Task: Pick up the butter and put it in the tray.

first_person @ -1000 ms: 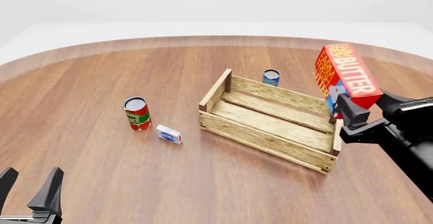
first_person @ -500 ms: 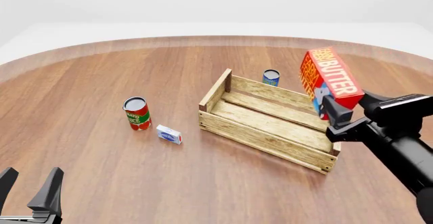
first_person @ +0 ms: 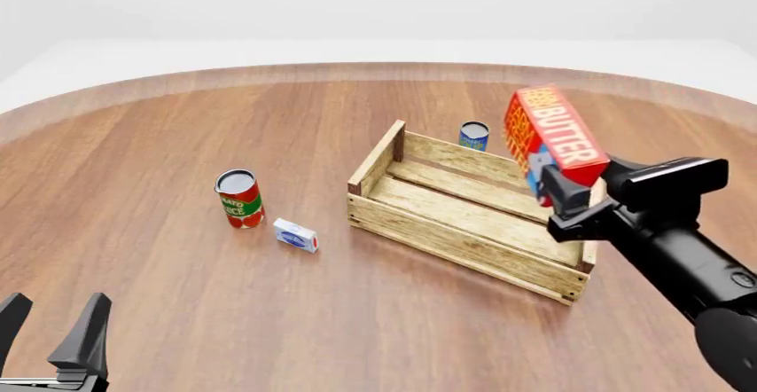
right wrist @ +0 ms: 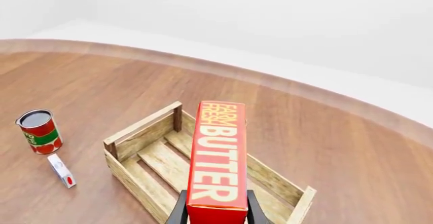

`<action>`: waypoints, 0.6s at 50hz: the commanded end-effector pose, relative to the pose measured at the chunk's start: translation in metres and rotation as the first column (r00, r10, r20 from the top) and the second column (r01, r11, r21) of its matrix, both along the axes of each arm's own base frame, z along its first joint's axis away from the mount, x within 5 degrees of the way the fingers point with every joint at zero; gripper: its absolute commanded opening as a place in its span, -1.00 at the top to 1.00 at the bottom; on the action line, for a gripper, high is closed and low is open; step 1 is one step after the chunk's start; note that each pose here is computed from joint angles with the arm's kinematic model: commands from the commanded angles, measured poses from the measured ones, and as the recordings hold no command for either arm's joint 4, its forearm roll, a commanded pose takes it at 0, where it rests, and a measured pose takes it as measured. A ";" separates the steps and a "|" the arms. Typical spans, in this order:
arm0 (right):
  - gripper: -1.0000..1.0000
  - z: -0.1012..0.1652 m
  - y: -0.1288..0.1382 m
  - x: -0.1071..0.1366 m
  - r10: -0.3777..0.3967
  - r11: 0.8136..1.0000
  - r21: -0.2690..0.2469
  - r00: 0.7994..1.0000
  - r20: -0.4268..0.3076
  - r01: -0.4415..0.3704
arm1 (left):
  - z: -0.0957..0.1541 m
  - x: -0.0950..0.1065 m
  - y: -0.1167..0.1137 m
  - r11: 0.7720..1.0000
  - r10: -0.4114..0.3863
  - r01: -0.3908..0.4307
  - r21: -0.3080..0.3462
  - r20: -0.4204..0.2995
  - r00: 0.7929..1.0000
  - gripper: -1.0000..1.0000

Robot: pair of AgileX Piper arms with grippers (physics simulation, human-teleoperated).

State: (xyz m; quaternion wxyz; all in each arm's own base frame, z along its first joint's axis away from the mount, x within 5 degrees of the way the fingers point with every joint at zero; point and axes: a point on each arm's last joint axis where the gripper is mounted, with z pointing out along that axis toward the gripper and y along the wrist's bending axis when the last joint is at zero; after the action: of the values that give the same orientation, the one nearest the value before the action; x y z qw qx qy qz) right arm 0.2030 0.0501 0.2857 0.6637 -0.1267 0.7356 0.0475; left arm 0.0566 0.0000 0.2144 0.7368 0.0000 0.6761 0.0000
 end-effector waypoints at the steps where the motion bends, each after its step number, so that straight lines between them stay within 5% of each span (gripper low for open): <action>1: 1.00 0.002 0.005 0.009 0.010 1.000 0.026 1.000 0.016 -0.011 | 0.000 0.000 0.000 1.000 0.000 0.000 0.000 0.000 1.000 -1.00; 30: 1.00 -0.007 0.012 0.025 0.022 0.999 0.026 1.000 -0.006 -0.022 | 0.000 0.000 0.000 1.000 0.000 0.000 0.000 0.000 1.000 -1.00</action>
State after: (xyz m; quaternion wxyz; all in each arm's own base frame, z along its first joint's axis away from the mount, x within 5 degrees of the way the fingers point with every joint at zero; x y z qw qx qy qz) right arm 0.2233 0.0607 0.2734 0.6527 -0.1336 0.7436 0.0573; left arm 0.0566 0.0000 0.2144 0.7368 0.0000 0.6761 0.0000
